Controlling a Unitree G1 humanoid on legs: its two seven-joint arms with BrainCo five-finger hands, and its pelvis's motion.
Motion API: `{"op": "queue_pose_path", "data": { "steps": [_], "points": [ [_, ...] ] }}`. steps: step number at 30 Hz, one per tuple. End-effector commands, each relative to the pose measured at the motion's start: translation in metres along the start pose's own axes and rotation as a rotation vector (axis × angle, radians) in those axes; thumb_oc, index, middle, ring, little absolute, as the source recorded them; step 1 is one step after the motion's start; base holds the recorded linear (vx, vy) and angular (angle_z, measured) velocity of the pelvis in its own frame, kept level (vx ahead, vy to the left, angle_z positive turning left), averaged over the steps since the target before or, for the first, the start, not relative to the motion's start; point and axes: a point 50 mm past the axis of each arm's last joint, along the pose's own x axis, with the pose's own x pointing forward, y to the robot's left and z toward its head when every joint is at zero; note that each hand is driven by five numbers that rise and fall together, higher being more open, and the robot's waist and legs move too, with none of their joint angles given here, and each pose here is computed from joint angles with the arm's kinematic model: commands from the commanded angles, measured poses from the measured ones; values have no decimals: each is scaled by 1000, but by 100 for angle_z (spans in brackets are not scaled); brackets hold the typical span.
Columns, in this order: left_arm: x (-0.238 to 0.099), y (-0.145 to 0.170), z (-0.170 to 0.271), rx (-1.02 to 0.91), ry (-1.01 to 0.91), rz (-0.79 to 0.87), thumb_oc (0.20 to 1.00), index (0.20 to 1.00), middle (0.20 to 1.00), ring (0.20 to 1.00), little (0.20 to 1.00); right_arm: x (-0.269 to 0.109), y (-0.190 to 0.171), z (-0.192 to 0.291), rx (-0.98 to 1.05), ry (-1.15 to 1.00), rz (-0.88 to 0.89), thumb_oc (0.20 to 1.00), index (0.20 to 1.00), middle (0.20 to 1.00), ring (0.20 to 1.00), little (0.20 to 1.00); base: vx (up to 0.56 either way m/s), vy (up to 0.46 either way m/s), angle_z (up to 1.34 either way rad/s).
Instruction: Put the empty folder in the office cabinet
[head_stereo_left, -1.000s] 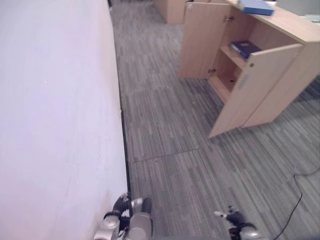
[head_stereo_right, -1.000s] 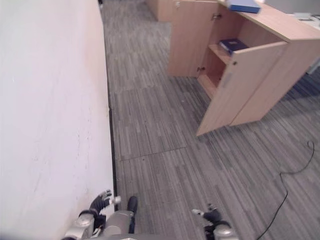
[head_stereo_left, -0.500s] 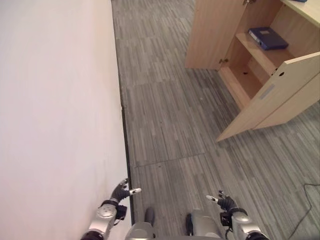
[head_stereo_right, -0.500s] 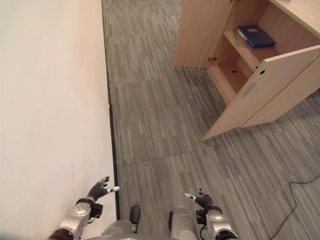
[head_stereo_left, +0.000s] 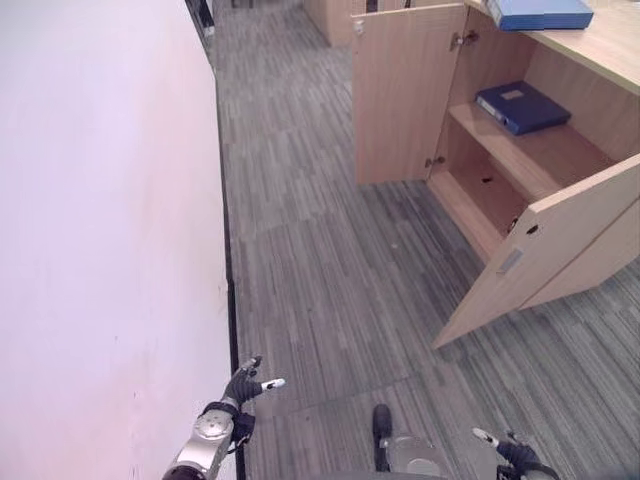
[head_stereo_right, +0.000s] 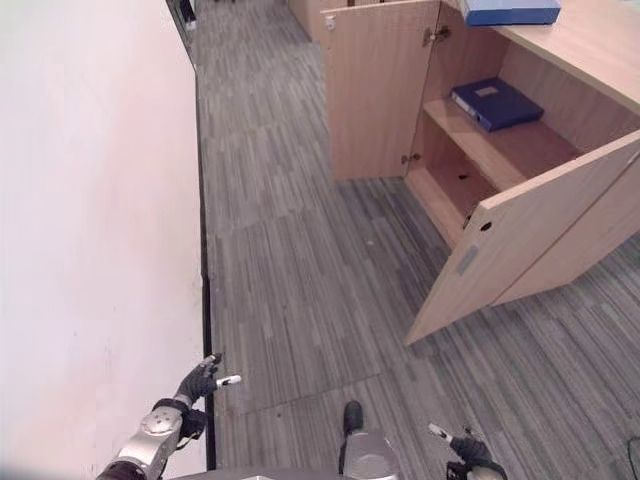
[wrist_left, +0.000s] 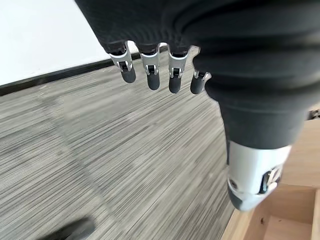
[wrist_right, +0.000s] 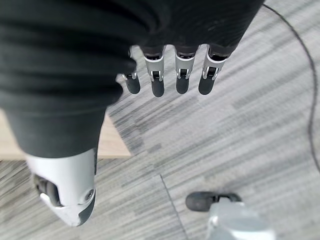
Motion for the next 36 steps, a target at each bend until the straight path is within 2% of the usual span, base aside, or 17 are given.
{"op": "queue_pose_path", "data": {
  "steps": [1,7,12,19,26,29,32,36],
  "points": [
    [6,19,27,36,-95,35,1000,1000,1000,1000,1000,2,-5,10,49,-15,-28,1000,1000,1000,1000,1000,305,-5,-72],
    [10,3,32,50,-103,-9,1000,1000,1000,1000,1000,2,-30,14,163,-34,-125,1000,1000,1000,1000,1000,413,146,-73],
    [12,-1,33,45,-109,-15,1000,1000,1000,1000,1000,2,-32,18,200,-50,-146,1000,1000,1000,1000,1000,444,99,-98],
    [4,9,14,34,-55,8,1000,1000,1000,1000,1000,5,-20,35,192,-87,-105,1000,1000,1000,1000,1000,370,273,-154],
    [6,12,21,135,-82,-29,1000,1000,1000,1000,1000,-1,-13,-11,195,53,-83,1000,1000,1000,1000,1000,165,495,-71],
    [7,16,27,147,-99,-10,1000,1000,1000,1000,1000,-1,-5,-13,208,68,-61,1000,1000,1000,1000,1000,88,411,-71],
    [9,27,38,142,-128,33,1000,1000,1000,1000,1000,3,19,5,165,23,7,1000,1000,1000,1000,1000,11,523,-106],
    [8,25,33,140,-109,26,1000,1000,1000,1000,1000,3,28,13,117,-4,35,1000,1000,1000,1000,1000,12,525,-101]
  ]
}}
